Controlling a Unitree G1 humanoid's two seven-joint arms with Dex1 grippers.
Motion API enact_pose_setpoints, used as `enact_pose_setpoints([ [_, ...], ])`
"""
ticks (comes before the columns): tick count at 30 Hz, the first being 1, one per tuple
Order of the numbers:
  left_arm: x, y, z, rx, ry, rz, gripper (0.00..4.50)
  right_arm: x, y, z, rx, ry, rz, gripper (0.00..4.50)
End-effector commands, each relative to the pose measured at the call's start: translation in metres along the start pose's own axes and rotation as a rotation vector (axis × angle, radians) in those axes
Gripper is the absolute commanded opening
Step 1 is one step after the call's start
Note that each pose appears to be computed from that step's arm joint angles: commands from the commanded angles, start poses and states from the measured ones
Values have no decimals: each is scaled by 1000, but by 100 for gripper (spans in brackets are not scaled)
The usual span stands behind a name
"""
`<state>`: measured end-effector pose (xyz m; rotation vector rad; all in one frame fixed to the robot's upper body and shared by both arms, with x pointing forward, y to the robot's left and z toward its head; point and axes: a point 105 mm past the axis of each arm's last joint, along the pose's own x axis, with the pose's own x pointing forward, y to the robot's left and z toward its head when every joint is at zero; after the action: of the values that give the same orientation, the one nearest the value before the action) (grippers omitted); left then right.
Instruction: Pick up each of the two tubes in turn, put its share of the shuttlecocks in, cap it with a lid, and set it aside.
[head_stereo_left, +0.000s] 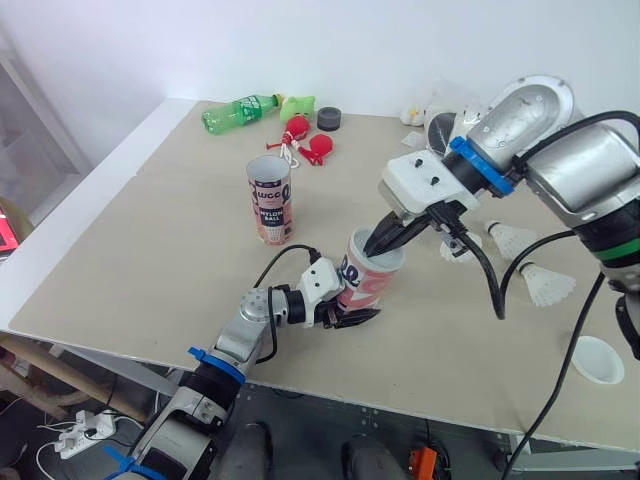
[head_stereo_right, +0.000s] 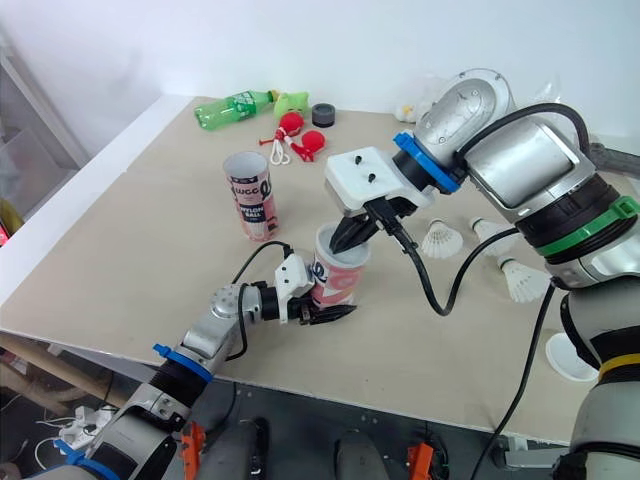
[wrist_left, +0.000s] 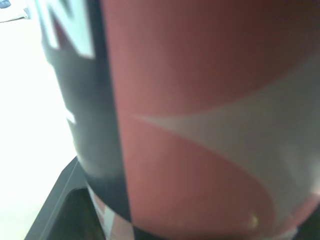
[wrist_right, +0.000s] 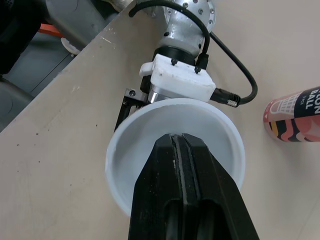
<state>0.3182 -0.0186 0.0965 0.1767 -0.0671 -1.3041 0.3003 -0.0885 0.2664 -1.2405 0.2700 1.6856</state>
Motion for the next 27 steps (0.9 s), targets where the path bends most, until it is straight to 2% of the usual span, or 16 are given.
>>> enact_pose_setpoints([
  [1, -1, -2, -12, -9, 55, -3, 302, 10, 8, -8, 16, 26, 66, 9],
  [17, 0, -3, -12, -11, 52, -5, 302, 36, 22, -28, 31, 99, 159, 9],
  [27, 0, -4, -12, -14, 51, -3, 302, 43, 5, -7, 21, 22, 103, 9],
])
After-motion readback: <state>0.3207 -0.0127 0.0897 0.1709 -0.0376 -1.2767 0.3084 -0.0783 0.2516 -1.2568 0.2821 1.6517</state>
